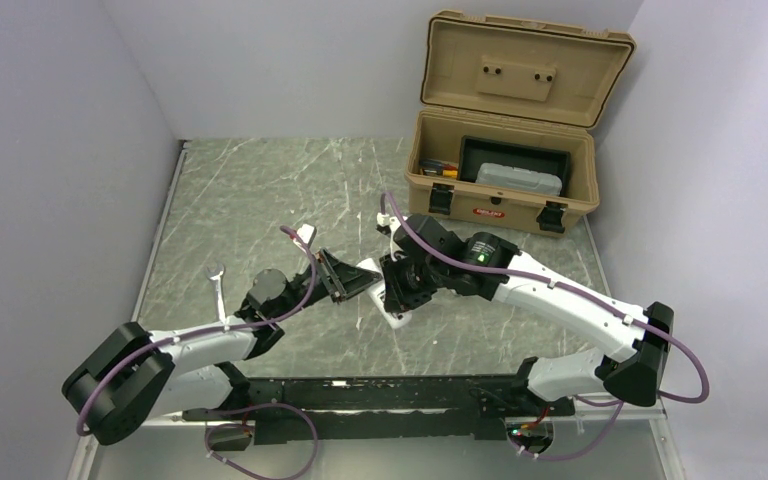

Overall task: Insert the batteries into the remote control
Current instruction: Load the battery into the remote control.

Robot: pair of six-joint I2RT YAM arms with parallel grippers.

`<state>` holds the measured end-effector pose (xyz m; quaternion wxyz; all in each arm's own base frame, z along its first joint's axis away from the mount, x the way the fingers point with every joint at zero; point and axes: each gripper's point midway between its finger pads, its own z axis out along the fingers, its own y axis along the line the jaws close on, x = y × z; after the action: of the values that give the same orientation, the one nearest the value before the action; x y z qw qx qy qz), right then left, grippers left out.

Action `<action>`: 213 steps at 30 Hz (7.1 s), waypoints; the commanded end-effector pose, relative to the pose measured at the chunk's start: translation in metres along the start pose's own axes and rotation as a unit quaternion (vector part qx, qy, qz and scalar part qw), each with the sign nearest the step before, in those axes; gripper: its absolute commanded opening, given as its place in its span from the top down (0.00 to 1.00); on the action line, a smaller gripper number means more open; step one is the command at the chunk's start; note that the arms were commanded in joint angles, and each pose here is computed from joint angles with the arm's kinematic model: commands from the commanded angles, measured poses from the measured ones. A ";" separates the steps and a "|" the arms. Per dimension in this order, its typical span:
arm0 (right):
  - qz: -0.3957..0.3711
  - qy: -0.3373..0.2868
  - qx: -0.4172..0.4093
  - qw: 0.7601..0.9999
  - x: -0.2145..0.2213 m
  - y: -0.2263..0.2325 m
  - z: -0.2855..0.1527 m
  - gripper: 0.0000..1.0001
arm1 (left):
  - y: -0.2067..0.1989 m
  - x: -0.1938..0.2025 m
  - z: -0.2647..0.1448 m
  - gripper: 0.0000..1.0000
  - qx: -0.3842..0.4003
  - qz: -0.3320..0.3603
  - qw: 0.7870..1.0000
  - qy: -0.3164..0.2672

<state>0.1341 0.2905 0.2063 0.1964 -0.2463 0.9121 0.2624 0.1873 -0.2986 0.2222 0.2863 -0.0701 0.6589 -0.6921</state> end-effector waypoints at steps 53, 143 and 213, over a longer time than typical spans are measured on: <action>-0.416 -0.398 -0.214 0.789 -0.024 0.058 -0.104 0.44 | -0.045 0.007 -0.006 1.00 0.026 -0.036 0.997 0.069; -0.491 -0.286 -0.434 0.699 0.000 0.057 -0.063 0.56 | -0.057 0.000 -0.017 1.00 0.048 -0.047 0.997 0.045; -0.495 -0.254 -0.420 0.717 0.006 0.046 -0.042 0.66 | -0.088 -0.002 -0.018 1.00 0.091 -0.060 0.992 0.055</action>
<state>0.0918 0.2956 0.2534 0.3968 -0.6390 0.3754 0.5415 0.1656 -0.2894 0.2553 0.1999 -0.0789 0.6596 -0.7202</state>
